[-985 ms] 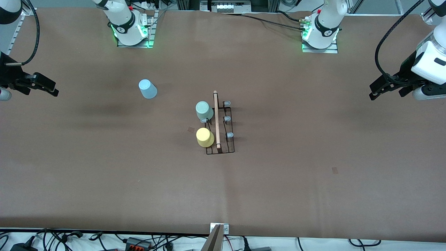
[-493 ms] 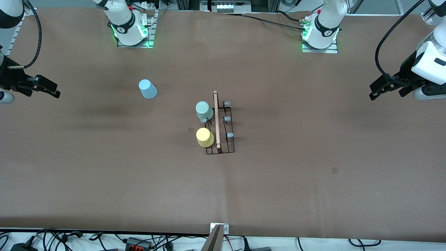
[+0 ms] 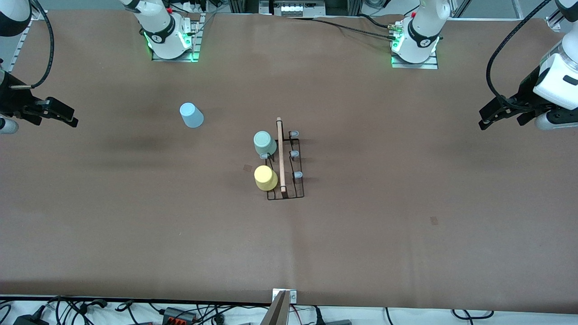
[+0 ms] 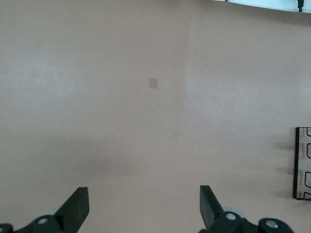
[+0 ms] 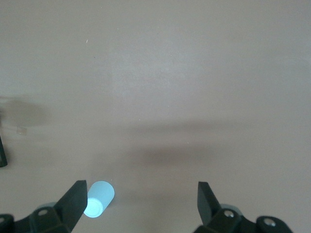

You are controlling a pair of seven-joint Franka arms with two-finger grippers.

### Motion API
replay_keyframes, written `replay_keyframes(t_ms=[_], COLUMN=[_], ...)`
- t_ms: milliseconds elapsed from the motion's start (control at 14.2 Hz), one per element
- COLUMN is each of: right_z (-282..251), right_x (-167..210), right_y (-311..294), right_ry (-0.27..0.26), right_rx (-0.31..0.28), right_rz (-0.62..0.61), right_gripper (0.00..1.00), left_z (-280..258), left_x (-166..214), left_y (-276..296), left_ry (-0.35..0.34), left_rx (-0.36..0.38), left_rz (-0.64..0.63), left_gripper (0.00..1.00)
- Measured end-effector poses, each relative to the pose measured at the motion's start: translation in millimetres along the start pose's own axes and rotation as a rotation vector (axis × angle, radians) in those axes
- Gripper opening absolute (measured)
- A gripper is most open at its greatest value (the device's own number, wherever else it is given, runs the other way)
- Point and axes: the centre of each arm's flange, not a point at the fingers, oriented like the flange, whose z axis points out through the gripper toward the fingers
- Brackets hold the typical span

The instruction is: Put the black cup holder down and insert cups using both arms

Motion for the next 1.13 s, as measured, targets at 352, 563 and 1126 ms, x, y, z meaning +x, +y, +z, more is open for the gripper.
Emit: replay_keyframes(t_ms=[352, 563, 1126], right_z=[1, -1, -10], right_x=[0, 0, -10], right_y=[0, 0, -7], right_ry=[-0.001, 0.000, -0.017], right_rx=[0.000, 0.000, 0.001], right_rz=[0.000, -0.001, -0.020], right_gripper=[1.00, 1.00, 1.00], left_z=[0, 0, 0], left_x=[0, 0, 0], left_y=[0, 0, 0], left_ry=[0.000, 0.000, 0.000], left_rx=[0.000, 0.000, 0.000], left_rz=[0.000, 0.000, 0.000], left_gripper=[1.00, 1.00, 1.00])
